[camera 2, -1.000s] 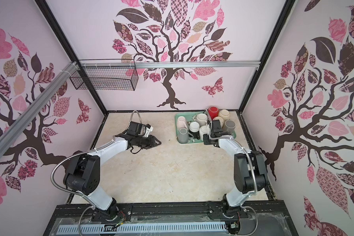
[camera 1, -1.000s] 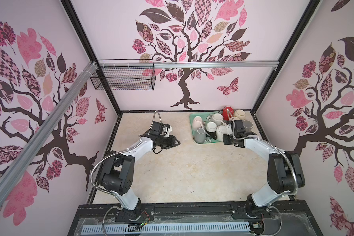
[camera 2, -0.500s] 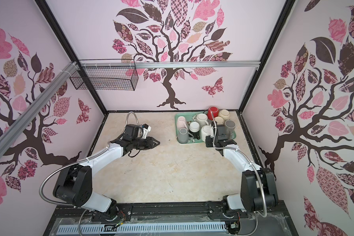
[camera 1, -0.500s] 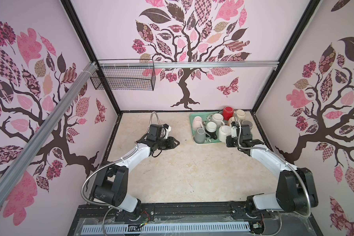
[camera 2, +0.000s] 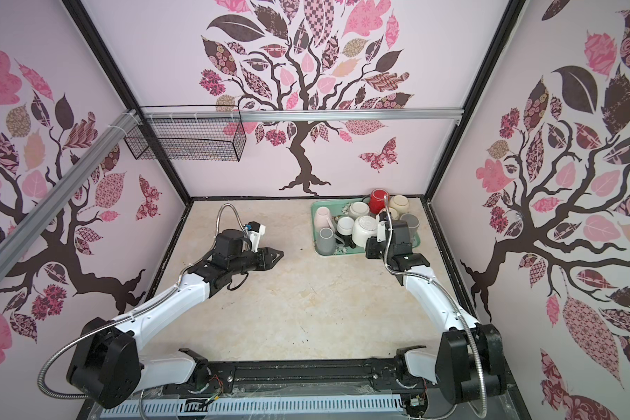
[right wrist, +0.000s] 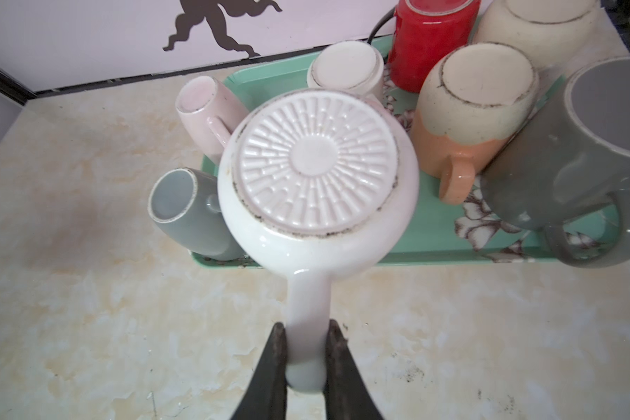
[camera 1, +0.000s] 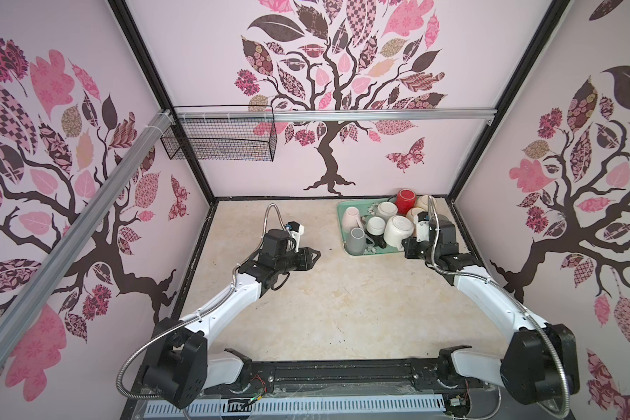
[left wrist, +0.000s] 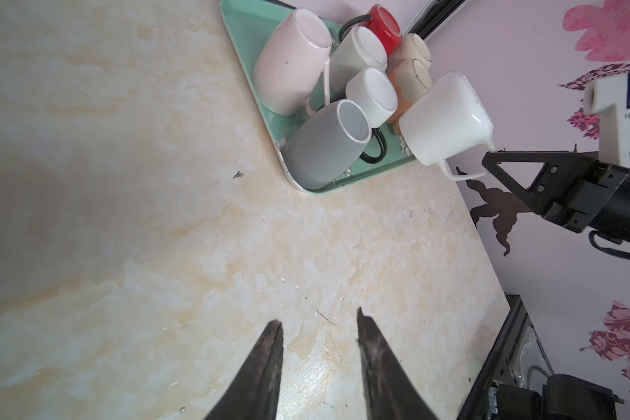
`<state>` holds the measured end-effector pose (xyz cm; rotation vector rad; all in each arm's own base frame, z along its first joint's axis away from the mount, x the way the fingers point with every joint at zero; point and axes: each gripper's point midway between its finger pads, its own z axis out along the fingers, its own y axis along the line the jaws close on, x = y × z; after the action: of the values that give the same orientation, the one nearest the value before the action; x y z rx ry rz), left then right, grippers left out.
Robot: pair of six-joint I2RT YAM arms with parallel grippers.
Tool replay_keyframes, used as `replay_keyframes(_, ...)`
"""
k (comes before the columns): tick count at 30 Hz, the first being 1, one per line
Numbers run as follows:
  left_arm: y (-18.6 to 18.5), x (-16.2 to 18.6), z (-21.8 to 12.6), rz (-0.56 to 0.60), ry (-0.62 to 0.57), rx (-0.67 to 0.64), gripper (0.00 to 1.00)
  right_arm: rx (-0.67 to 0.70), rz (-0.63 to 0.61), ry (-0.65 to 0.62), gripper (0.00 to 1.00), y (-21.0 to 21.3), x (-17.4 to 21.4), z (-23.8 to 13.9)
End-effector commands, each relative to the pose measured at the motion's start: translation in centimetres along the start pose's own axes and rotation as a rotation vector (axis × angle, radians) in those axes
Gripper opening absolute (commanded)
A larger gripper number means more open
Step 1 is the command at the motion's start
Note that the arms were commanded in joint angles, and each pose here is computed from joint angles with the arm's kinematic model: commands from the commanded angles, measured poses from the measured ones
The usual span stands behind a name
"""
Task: Turn the mug right side up
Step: 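Grasp the white embossed mug's handle with the right gripper and lift it, then rotate the white mug upright with the right gripper while the left gripper approaches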
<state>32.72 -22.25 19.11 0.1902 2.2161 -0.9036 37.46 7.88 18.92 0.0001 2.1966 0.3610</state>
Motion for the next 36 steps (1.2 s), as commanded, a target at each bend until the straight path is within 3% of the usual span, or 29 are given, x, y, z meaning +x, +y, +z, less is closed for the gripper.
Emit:
replay_keyframes(1,-0.3,-1.8,-0.8,0.022,-0.114,-0.012,0.38,-0.148,0.012,-0.204,0.00,3.4,-5.6,-3.1)
replay_keyframes(8,-5.2,-1.9,-0.8,0.084,-0.140,0.105,0.46,-0.359,0.123,-0.227,0.00,6.8,-6.7,-4.3)
replay_keyframes(14,-9.4,-2.3,-0.4,0.017,-0.157,0.212,0.50,-0.486,0.217,-0.260,0.00,8.5,-7.7,-5.2)
replay_keyframes(19,-11.5,-3.1,0.0,-0.125,-0.202,0.346,0.53,-0.541,0.301,-0.261,0.00,8.7,-7.4,-4.5)
replay_keyframes(27,-13.5,-2.1,3.6,-0.369,-0.070,0.509,0.61,-0.653,0.431,-0.246,0.00,9.6,-7.7,-3.7)
replay_keyframes(36,-15.2,-3.5,6.5,-0.557,-0.060,0.633,0.58,-0.693,0.496,-0.244,0.00,9.8,-7.7,-3.5)
